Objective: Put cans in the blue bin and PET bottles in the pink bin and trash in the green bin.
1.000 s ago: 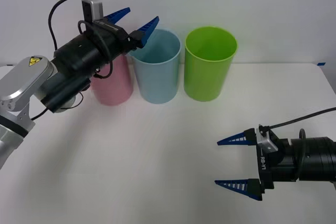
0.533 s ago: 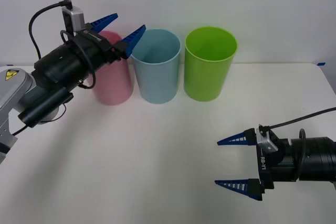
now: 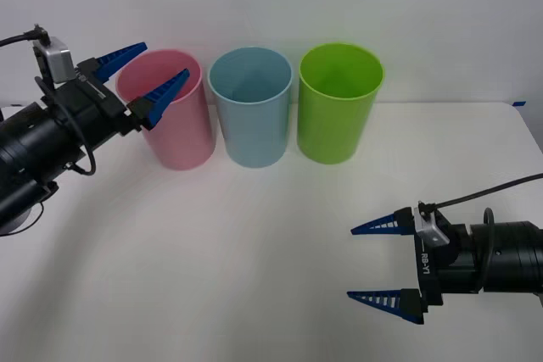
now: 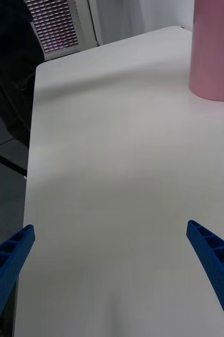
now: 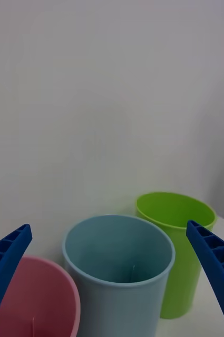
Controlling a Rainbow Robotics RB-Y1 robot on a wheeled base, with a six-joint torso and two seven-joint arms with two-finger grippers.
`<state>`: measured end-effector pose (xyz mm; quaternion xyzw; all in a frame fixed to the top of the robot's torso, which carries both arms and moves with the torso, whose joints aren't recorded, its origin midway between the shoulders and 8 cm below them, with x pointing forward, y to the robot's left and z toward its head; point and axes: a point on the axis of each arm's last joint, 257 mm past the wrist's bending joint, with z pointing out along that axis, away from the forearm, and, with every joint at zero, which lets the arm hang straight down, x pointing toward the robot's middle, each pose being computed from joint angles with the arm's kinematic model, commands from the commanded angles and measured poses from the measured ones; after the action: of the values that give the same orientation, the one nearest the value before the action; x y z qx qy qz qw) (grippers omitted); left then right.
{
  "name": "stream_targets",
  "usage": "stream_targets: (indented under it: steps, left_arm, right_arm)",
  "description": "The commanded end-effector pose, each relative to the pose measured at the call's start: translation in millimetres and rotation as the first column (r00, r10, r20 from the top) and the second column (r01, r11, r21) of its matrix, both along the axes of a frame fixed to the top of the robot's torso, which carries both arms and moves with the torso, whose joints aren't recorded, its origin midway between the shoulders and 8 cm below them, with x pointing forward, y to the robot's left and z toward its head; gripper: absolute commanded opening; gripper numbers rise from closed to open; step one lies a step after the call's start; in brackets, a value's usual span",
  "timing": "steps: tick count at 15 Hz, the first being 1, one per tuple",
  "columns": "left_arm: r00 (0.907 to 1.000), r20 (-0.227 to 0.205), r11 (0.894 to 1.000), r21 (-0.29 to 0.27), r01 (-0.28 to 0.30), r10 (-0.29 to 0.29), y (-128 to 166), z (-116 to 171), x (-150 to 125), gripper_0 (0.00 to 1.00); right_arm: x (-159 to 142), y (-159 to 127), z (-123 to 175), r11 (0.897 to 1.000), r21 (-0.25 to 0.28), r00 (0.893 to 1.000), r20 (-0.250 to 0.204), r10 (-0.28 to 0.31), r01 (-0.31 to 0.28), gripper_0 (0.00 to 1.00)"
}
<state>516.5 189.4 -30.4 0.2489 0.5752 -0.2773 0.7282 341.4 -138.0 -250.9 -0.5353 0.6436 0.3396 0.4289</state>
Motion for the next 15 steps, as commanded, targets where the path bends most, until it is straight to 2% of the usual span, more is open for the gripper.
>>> stream_targets:
  steps: [1,8,12,15]
  left_arm:
    - [1.0000,-0.004,1.000,0.025,-0.003,0.003,18.1,-6.7,-14.6,1.00]
    - [0.9986,-0.053,0.993,0.115,0.018,-0.012,48.7,-34.3,-42.3,1.00]
    - [0.9891,-0.143,0.985,0.162,0.056,-0.033,58.9,-44.4,-70.6,1.00]
    - [0.9807,-0.190,0.975,0.206,0.084,-0.044,63.1,-55.0,-89.4,1.00]
  right_arm:
    - [0.0,0.0,0.0,1.000,0.000,1.000,0.000,0.000,0.000,1.00]
    - [0.0,0.0,0.0,1.000,0.000,1.000,0.000,0.000,0.000,1.00]
    - [0.0,0.0,0.0,1.000,0.000,1.000,0.000,0.000,0.000,1.00]
    - [0.0,0.0,0.0,1.000,0.000,1.000,0.000,0.000,0.000,1.00]
